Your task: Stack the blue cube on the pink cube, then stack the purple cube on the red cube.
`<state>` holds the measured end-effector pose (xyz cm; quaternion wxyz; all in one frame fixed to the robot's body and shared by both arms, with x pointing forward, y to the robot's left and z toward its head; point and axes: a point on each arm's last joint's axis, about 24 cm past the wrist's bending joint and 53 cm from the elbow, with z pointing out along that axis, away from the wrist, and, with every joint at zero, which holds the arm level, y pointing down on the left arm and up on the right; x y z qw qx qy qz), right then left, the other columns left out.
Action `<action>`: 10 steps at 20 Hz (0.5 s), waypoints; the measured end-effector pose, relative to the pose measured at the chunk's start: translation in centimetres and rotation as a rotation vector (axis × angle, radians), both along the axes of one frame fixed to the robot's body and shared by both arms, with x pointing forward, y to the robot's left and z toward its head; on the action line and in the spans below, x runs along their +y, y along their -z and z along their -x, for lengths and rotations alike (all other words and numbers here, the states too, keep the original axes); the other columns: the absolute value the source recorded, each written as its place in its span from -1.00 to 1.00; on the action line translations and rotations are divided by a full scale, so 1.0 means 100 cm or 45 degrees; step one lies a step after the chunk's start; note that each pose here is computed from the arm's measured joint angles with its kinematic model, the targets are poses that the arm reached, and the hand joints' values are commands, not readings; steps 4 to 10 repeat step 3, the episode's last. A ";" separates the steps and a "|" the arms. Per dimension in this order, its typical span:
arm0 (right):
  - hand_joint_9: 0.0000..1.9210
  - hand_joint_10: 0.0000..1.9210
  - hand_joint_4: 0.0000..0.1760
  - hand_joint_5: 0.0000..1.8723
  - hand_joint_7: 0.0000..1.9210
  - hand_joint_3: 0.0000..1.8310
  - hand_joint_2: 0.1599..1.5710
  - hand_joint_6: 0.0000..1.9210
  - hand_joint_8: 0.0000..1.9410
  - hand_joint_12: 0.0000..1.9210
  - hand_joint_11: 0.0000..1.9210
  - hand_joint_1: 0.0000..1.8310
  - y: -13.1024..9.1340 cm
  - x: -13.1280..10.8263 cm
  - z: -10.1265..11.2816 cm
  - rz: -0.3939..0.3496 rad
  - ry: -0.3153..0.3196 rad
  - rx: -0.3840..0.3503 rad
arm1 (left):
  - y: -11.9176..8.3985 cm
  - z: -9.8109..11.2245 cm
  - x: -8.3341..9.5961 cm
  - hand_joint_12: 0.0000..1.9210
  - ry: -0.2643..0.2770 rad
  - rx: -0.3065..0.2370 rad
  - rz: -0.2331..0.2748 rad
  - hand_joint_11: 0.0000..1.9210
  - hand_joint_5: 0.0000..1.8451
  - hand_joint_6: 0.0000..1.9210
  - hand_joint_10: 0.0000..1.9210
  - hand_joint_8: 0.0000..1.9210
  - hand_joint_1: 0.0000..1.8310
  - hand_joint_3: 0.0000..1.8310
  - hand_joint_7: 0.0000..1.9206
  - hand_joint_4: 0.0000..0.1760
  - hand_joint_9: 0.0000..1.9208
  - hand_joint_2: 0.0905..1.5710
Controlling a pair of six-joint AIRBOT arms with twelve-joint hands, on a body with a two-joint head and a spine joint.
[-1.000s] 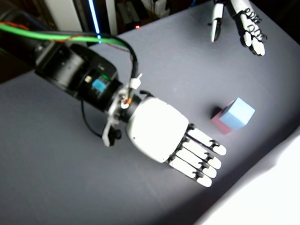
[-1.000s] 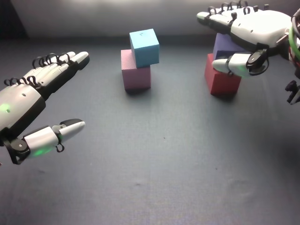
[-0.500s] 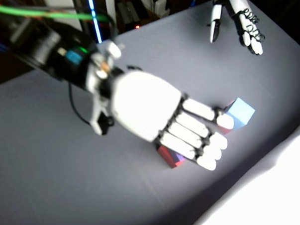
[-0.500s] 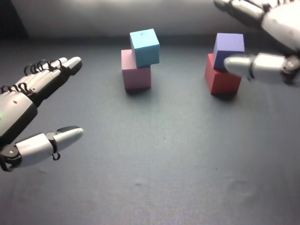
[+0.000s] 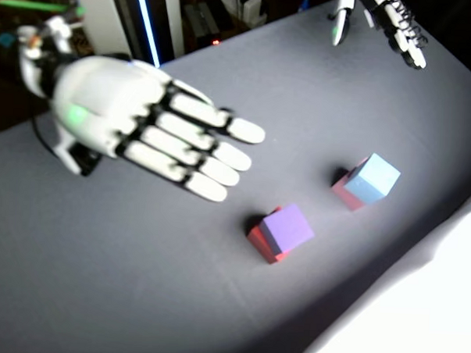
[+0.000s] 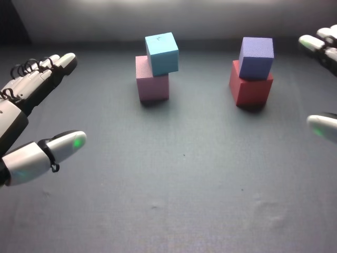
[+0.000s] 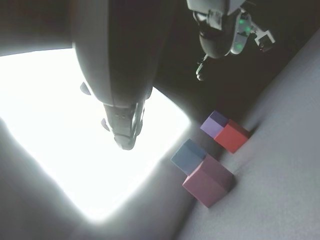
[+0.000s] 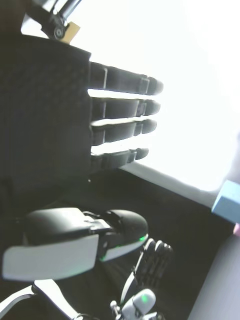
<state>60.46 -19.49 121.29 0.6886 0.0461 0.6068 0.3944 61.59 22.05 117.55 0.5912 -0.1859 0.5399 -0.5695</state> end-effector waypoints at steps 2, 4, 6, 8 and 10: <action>-1.00 -1.00 -0.17 -1.00 -1.00 -0.99 0.57 -1.00 -1.00 -1.00 -1.00 -0.71 -0.010 -0.005 0.010 -0.027 0.009 -0.053 | -0.003 0.007 0.005 -1.00 -0.009 -0.015 0.000 -1.00 -1.00 -1.00 -1.00 -1.00 -0.58 -0.99 -1.00 0.02 -1.00 0.62; -1.00 -1.00 -0.50 -1.00 -1.00 -0.98 0.59 -1.00 -1.00 -1.00 -1.00 -0.68 -0.013 -0.007 0.012 -0.030 0.012 -0.063 | -0.006 0.009 0.008 -1.00 -0.021 -0.025 -0.002 -1.00 -1.00 -1.00 -1.00 -1.00 -0.54 -1.00 -1.00 0.11 -1.00 0.61; -1.00 -1.00 -0.50 -1.00 -1.00 -0.98 0.59 -1.00 -1.00 -1.00 -1.00 -0.68 -0.013 -0.007 0.012 -0.030 0.012 -0.063 | -0.006 0.009 0.008 -1.00 -0.021 -0.025 -0.002 -1.00 -1.00 -1.00 -1.00 -1.00 -0.54 -1.00 -1.00 0.11 -1.00 0.61; -1.00 -1.00 -0.50 -1.00 -1.00 -0.98 0.59 -1.00 -1.00 -1.00 -1.00 -0.68 -0.013 -0.007 0.012 -0.030 0.012 -0.063 | -0.006 0.009 0.008 -1.00 -0.021 -0.025 -0.002 -1.00 -1.00 -1.00 -1.00 -1.00 -0.54 -1.00 -1.00 0.11 -1.00 0.61; -1.00 -1.00 -0.50 -1.00 -1.00 -0.98 0.59 -1.00 -1.00 -1.00 -1.00 -0.68 -0.013 -0.007 0.012 -0.030 0.012 -0.063 | -0.006 0.009 0.008 -1.00 -0.021 -0.025 -0.002 -1.00 -1.00 -1.00 -1.00 -1.00 -0.54 -1.00 -1.00 0.11 -1.00 0.61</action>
